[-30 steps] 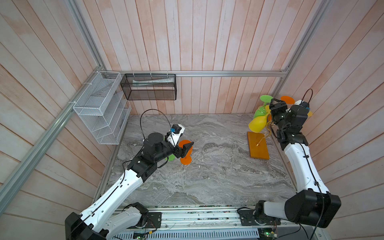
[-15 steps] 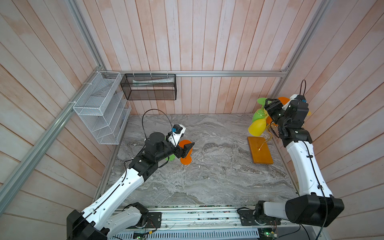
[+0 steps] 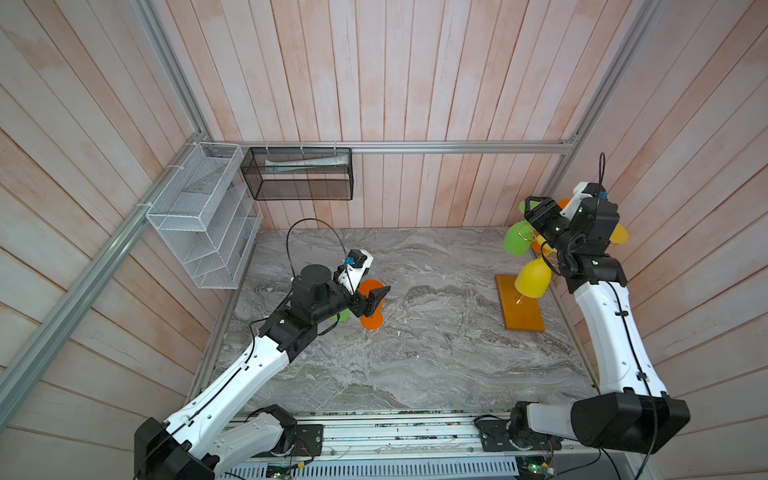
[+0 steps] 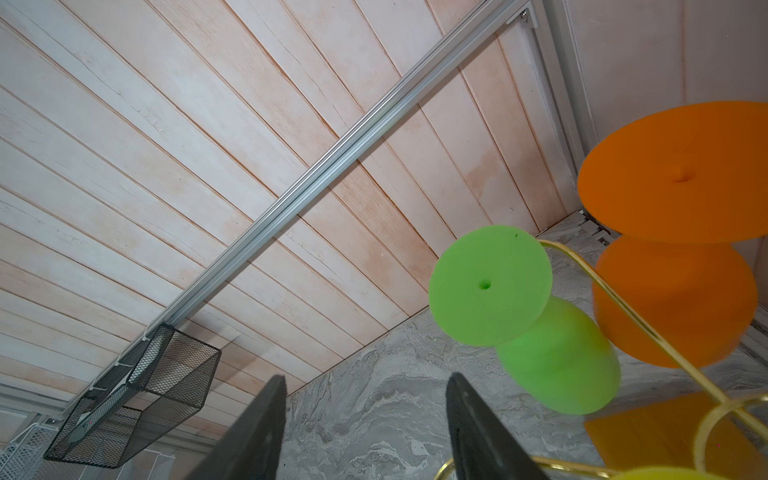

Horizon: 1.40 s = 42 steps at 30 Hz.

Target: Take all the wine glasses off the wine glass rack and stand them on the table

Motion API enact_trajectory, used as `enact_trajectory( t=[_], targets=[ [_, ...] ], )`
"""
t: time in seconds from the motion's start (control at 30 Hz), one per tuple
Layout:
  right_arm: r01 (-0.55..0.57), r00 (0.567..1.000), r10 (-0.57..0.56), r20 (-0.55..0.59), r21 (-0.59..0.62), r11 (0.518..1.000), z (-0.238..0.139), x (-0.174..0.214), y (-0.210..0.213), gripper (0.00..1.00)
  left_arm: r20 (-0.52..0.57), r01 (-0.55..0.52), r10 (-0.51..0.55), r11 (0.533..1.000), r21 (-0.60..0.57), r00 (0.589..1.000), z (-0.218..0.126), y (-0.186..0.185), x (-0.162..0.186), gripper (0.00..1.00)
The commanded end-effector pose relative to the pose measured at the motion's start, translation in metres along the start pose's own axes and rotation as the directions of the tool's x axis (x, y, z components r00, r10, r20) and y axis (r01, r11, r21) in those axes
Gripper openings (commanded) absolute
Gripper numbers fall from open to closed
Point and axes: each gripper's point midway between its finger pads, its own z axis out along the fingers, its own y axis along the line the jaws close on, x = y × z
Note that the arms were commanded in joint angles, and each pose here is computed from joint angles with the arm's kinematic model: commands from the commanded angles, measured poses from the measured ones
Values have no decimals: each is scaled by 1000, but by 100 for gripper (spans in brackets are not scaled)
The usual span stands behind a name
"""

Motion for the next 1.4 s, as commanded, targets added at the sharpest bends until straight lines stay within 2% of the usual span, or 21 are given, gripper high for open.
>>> enact_trajectory(
  t=[0.0, 0.13, 0.27, 0.4, 0.53, 0.63, 0.73, 0.93, 1.07, 1.37],
  targets=[
    [55, 998, -55, 6, -47, 997, -2, -4, 15, 62, 8, 3, -3, 1000, -2, 1000, 2, 0, 0, 81],
    [89, 996, -89, 11, -50, 995, -4, -12, 24, 62, 7, 2, -2, 1000, 4, 1000, 3, -2, 0, 81],
    [145, 987, -145, 65, 6, 989, -16, -30, 28, 62, 3, 0, 0, 1000, 0, 1000, 3, -1, 1, 81],
    [211, 964, -231, 133, 145, 967, -32, -52, 18, 63, 2, -5, 5, 1000, 1, 1000, 3, -2, 1, 81],
    [237, 934, -306, 182, 322, 917, -52, -73, -3, 69, -1, -5, 5, 1000, 2, 1000, 3, -2, 2, 81],
    [236, 921, -342, 187, 430, 871, -64, -83, -19, 75, -2, -6, 7, 1000, 4, 1000, 3, -3, 2, 81],
    [210, 925, -336, 176, 498, 841, -71, -88, -40, 80, -4, -8, 8, 1000, 7, 1000, 3, -4, 2, 81],
    [136, 960, -237, 152, 485, 864, -76, -75, -77, 83, -17, -6, 6, 1000, 5, 1000, 6, -4, 6, 81],
    [138, 974, -206, 96, 472, 871, -75, -59, -87, 82, -28, -8, 9, 1000, 11, 1000, 8, -8, 8, 81],
    [167, 986, -153, -68, 403, 900, -68, -16, -93, 74, -60, -9, 10, 1000, 12, 998, 16, -9, 17, 81]
  ],
)
